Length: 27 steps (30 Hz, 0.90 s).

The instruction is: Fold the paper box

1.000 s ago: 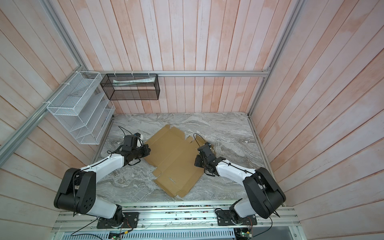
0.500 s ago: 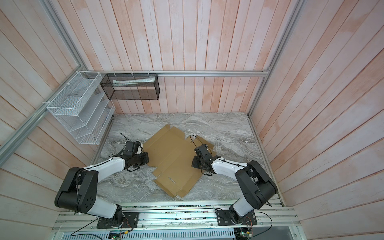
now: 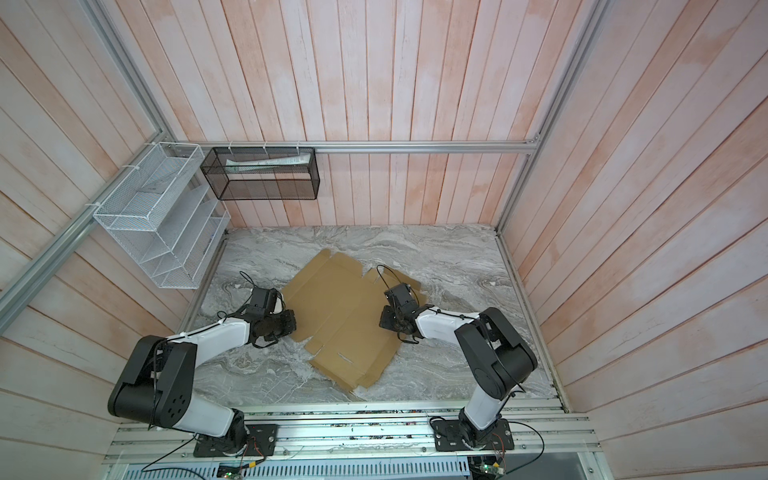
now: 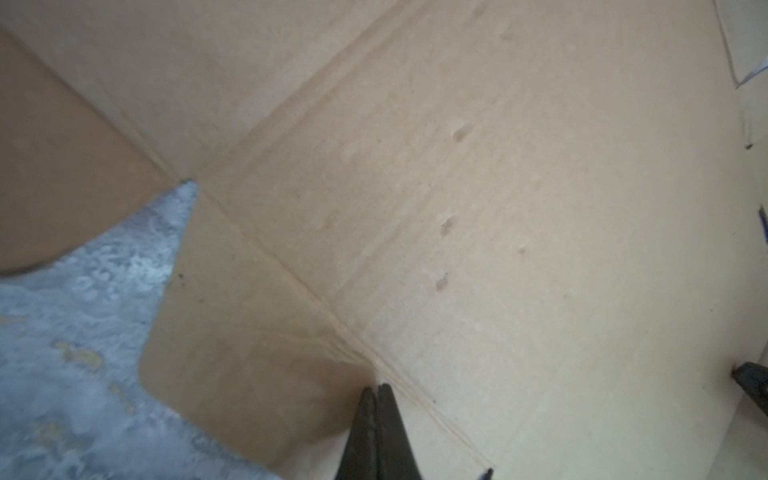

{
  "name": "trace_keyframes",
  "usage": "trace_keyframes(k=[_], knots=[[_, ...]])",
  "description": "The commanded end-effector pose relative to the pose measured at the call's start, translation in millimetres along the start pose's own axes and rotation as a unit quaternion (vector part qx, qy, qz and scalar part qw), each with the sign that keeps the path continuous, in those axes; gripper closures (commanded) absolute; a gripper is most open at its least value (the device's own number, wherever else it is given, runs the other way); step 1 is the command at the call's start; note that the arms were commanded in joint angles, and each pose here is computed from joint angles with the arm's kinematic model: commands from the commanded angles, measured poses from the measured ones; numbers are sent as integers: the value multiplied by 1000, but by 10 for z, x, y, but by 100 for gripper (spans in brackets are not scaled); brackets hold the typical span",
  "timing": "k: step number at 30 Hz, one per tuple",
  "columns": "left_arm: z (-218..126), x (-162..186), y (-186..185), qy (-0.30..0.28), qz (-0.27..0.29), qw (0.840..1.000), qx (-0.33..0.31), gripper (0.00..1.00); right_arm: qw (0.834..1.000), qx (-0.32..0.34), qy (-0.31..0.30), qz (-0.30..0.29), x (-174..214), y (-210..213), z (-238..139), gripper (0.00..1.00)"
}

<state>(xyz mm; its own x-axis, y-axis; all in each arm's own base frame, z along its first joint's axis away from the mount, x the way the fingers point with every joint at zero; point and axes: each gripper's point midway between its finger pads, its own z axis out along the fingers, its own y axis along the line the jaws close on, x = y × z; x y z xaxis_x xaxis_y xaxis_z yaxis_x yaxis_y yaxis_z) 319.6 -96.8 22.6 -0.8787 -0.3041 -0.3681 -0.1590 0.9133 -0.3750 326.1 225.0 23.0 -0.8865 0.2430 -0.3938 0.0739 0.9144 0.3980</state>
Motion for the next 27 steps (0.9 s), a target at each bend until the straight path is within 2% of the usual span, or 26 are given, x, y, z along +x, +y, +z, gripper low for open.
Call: trace_keyframes(k=[1,17,22,27], knots=[[22,210,104,28,-16,999,-12,100,998,49,33,-3,116,-308,137,98],[-26,528,-236,62,-26,997,47,100,997,53,20,-42,-593,-415,444,98],[-96,520,-397,57,-18,996,62,100,997,40,11,-62,-843,-297,491,98],[-202,333,-449,29,-8,998,54,100,996,30,5,-80,-989,-160,404,98]])
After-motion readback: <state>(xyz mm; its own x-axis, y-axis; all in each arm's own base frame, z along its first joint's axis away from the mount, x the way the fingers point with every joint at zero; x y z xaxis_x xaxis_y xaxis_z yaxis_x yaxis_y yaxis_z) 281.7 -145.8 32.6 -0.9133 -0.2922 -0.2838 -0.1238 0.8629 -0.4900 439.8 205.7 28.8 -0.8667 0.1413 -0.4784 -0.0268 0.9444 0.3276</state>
